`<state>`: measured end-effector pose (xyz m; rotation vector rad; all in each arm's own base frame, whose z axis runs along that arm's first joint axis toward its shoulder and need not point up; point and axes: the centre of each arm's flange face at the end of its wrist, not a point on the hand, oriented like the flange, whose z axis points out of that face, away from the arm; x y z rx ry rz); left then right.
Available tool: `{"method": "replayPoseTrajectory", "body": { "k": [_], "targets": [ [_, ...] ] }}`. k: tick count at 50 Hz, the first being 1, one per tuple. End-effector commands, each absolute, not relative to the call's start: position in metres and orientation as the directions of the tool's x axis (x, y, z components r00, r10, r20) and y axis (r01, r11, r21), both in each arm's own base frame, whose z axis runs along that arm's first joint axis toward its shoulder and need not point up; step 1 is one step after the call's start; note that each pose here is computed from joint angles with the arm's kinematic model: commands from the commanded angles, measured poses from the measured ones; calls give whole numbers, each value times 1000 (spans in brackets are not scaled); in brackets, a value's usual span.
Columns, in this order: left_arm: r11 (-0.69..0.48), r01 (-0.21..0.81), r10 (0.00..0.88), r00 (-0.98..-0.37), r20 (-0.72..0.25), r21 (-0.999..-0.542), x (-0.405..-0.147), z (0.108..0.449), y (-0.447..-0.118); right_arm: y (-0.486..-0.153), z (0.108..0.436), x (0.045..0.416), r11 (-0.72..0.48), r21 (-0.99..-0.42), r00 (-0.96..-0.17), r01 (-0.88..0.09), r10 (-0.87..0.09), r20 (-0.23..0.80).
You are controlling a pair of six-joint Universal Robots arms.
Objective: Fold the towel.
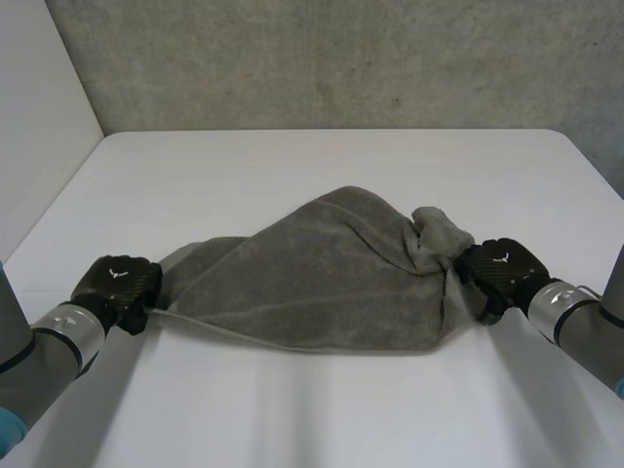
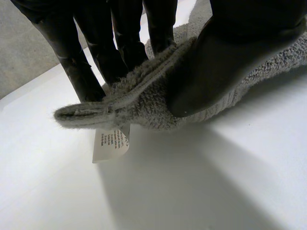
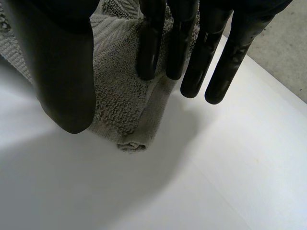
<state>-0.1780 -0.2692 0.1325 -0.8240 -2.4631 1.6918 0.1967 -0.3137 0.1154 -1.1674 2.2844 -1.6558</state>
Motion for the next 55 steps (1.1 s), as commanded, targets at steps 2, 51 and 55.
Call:
{"method": "replayPoseTrajectory", "body": {
  "k": [2,51,55],
  "targets": [
    [265,400,444,-858,-257,-878,-178,132,-269,-314,114,201,121,-841,-703,-527,-618,352],
    [263,399,442,-859,-258,-878,-178,132,-270,-286,118,219,283,-873,-766,-398,-625,147],
    [264,399,443,-859,-257,-878,-177,132,-270,-286,121,219,281,-878,-771,-386,-621,140]
  ]
}}
